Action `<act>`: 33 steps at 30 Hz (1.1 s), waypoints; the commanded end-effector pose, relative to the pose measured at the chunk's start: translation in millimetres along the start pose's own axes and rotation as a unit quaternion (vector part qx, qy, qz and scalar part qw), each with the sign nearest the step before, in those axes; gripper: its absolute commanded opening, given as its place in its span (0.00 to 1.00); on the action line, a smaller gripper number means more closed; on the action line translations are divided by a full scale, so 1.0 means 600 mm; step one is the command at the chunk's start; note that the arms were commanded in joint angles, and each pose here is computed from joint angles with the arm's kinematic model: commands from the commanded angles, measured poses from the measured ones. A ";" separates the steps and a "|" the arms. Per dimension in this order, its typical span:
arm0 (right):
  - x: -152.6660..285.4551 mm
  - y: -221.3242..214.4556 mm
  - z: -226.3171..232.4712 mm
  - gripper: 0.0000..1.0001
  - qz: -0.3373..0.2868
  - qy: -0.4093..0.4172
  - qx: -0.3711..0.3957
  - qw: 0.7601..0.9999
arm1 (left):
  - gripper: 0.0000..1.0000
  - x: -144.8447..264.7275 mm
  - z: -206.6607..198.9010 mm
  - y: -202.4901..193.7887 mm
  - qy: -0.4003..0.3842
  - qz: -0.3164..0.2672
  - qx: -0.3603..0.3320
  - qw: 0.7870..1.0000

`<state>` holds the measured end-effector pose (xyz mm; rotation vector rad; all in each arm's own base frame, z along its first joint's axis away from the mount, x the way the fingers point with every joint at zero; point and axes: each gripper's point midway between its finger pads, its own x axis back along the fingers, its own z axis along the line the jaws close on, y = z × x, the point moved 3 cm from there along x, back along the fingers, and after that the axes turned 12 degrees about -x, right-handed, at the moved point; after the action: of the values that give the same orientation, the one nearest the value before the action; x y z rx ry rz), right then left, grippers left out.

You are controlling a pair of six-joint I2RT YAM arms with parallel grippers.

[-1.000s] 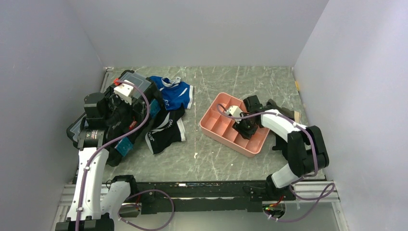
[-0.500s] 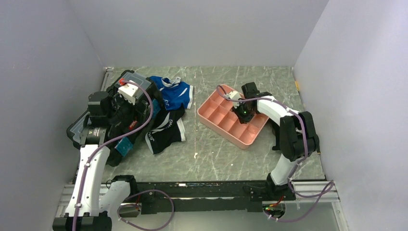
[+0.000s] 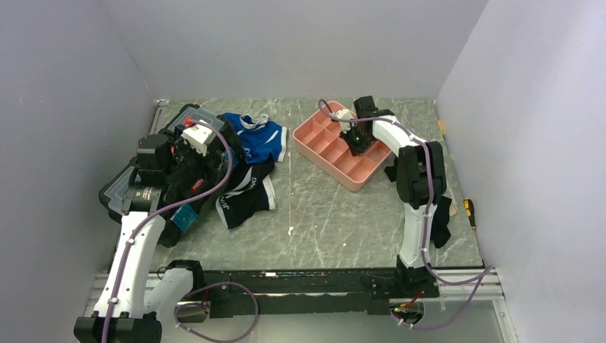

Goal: Roll the underwear
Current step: Move the storage box to the center of the board.

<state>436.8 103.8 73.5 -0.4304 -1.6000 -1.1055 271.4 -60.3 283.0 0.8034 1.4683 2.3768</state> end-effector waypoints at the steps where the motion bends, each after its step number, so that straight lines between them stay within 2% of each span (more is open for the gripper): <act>1: 0.005 0.039 -0.050 0.00 -0.007 -0.035 0.037 0.999 | 0.99 0.002 0.007 0.016 0.011 -0.014 -0.014 1.000; 7: -0.003 0.052 -0.100 0.00 0.020 -0.055 0.111 0.992 | 0.99 -0.001 0.005 0.018 0.011 -0.015 -0.017 1.000; 13: 0.002 0.023 -0.186 0.01 0.078 -0.081 0.148 0.983 | 0.99 -0.004 0.003 0.017 0.010 -0.010 -0.019 1.000; 21: 0.026 0.020 -0.264 0.32 0.087 -0.142 0.167 0.972 | 0.99 -0.008 0.000 0.012 0.009 0.000 -0.028 1.000; 26: 0.050 0.037 -0.294 0.41 0.070 -0.184 0.166 0.966 | 0.99 -0.012 -0.001 0.016 0.006 0.000 -0.029 1.000; 33: 0.116 0.087 -0.310 0.55 -0.007 -0.234 0.131 0.963 | 0.99 -0.017 -0.006 0.015 0.002 0.004 -0.033 0.999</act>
<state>530.9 -34.5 82.7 -0.5420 -1.9274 -0.6875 276.3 -70.8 273.4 0.8500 1.4153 2.4083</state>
